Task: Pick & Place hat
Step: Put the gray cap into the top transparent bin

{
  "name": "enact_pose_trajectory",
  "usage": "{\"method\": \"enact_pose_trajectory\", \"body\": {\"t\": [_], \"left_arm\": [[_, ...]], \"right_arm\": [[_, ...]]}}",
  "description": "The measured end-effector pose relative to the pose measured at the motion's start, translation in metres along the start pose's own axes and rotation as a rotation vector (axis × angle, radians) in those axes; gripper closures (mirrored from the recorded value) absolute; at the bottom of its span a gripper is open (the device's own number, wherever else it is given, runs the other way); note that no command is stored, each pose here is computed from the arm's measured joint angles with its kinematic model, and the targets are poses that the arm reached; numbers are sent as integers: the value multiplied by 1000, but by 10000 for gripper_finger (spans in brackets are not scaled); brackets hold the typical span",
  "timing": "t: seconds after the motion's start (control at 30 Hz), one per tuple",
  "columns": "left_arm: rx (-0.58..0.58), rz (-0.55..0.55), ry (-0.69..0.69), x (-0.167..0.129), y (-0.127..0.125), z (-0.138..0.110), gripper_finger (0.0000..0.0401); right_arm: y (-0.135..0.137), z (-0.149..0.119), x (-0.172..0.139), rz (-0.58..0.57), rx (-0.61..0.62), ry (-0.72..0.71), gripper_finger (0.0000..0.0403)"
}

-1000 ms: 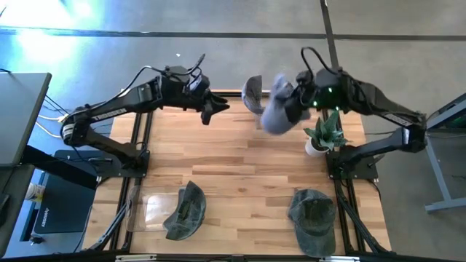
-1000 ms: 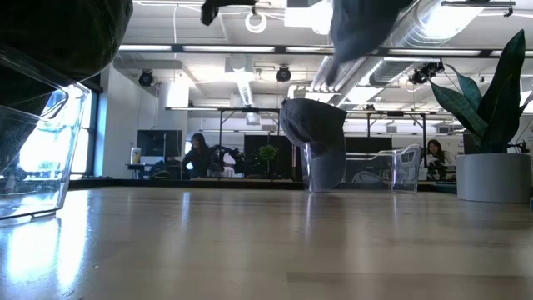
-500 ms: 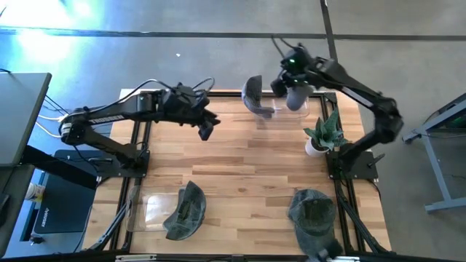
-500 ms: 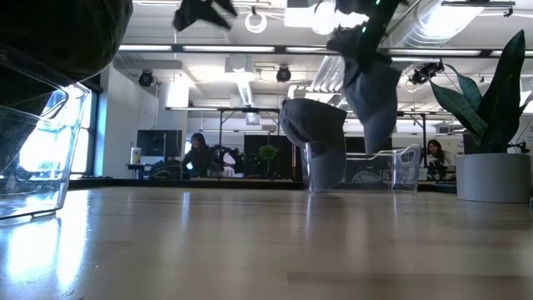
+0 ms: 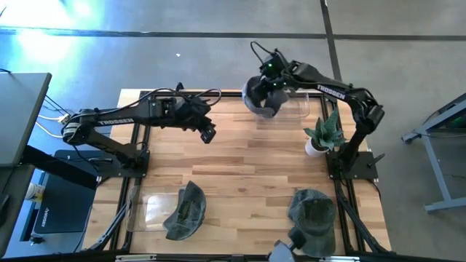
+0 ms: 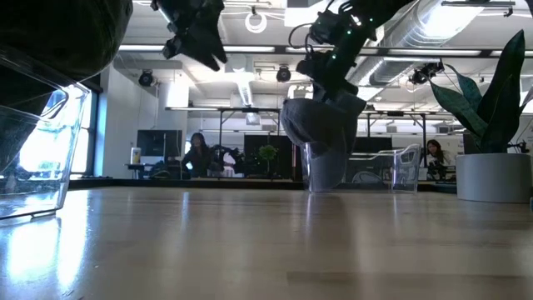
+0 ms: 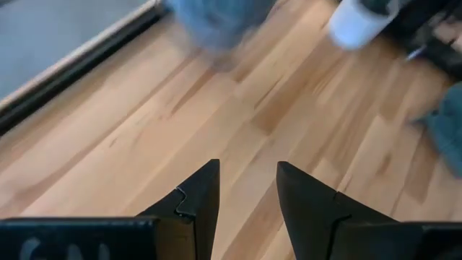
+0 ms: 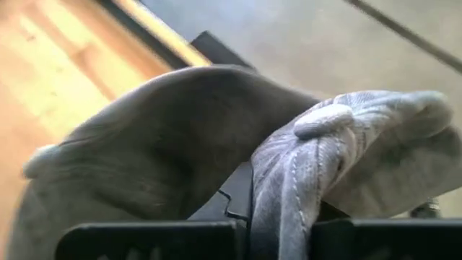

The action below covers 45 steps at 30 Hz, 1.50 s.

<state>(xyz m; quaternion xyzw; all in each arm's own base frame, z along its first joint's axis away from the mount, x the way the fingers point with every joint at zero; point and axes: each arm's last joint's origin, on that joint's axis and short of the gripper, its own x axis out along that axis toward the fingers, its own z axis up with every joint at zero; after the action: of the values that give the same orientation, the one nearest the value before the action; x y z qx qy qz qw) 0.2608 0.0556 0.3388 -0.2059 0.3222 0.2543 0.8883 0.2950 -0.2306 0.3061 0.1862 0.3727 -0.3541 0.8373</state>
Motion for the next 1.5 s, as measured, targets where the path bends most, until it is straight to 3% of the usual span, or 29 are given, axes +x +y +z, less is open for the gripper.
{"method": "enact_pose_trajectory", "body": {"t": [0.17,0.3,0.6,0.77,0.97,1.17,1.27,1.5], "left_arm": [[2,-30,-60,1,-3,5,268],[15,-55,-85,1,-4,8,268],[15,-101,-76,0,-6,8,268],[1,-108,-72,0,-6,8,268],[-44,-50,-109,0,-5,10,268],[-47,-57,-120,0,-5,11,268],[-47,-57,-120,0,-5,11,268],[-45,-84,-106,0,-6,11,268]], "right_arm": [[3,-2,0,62,-18,23,371],[5,-2,0,174,-7,40,344],[-2,2,-18,394,24,32,218],[-8,5,-43,416,46,-17,173],[-8,3,-48,450,42,3,178],[8,-10,-33,454,-139,97,228],[14,-11,-31,487,-171,105,239],[8,-8,-32,555,-131,90,179]]}}
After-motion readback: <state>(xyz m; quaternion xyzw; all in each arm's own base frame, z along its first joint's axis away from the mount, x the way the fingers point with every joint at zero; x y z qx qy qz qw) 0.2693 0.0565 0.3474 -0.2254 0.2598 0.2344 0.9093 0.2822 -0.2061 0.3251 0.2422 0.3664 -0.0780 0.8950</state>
